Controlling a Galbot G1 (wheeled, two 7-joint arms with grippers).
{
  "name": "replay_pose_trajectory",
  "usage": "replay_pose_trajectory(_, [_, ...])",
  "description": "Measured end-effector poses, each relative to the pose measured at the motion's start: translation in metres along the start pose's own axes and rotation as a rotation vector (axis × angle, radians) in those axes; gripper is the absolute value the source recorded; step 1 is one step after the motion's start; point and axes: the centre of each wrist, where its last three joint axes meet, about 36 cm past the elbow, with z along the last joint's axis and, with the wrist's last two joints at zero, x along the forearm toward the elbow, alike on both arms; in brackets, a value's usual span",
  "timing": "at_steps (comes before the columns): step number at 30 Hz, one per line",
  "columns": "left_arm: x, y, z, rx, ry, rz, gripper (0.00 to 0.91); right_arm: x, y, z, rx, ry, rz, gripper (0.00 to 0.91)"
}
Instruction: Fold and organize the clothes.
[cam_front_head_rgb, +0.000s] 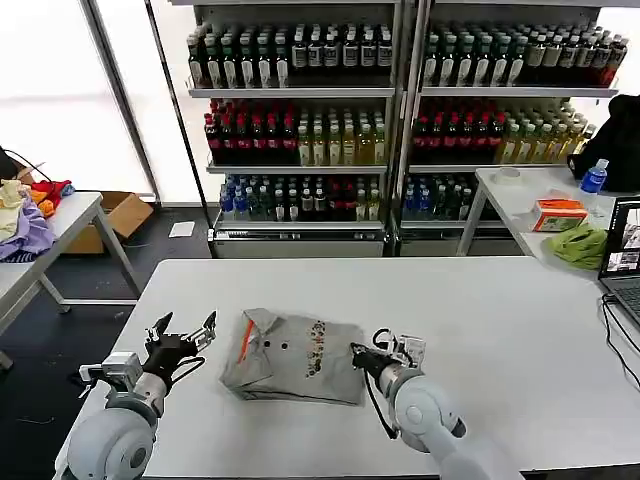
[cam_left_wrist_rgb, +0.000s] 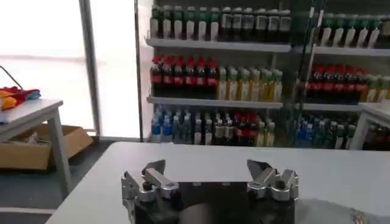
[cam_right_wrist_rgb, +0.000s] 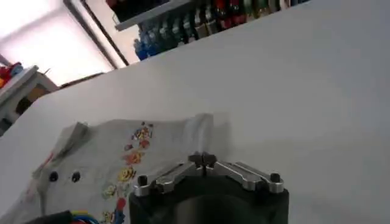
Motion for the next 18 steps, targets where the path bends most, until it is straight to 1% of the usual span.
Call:
replay_pose_trajectory(5, [0.000, -0.003, -0.002, 0.004, -0.005, 0.002, 0.907, 0.006, -0.016, -0.014, 0.022, -0.029, 0.023, 0.000])
replay_pose_trajectory(10, [-0.001, -0.006, -0.002, 0.008, -0.007, 0.006, 0.907, 0.012, -0.042, -0.027, 0.052, -0.054, 0.070, 0.000])
replay_pose_trajectory(16, [-0.002, -0.010, -0.002, 0.013, -0.011, 0.014, 0.907, 0.012, -0.072, -0.043, 0.113, -0.102, 0.135, 0.000])
replay_pose_trajectory(17, [-0.002, -0.010, -0.002, 0.013, -0.011, 0.015, 0.907, 0.011, -0.076, -0.045, 0.125, -0.110, 0.146, 0.151])
replay_pose_trajectory(18, [-0.002, -0.011, -0.001, 0.014, -0.010, 0.017, 0.907, 0.009, -0.081, -0.048, 0.138, -0.118, 0.160, 0.907])
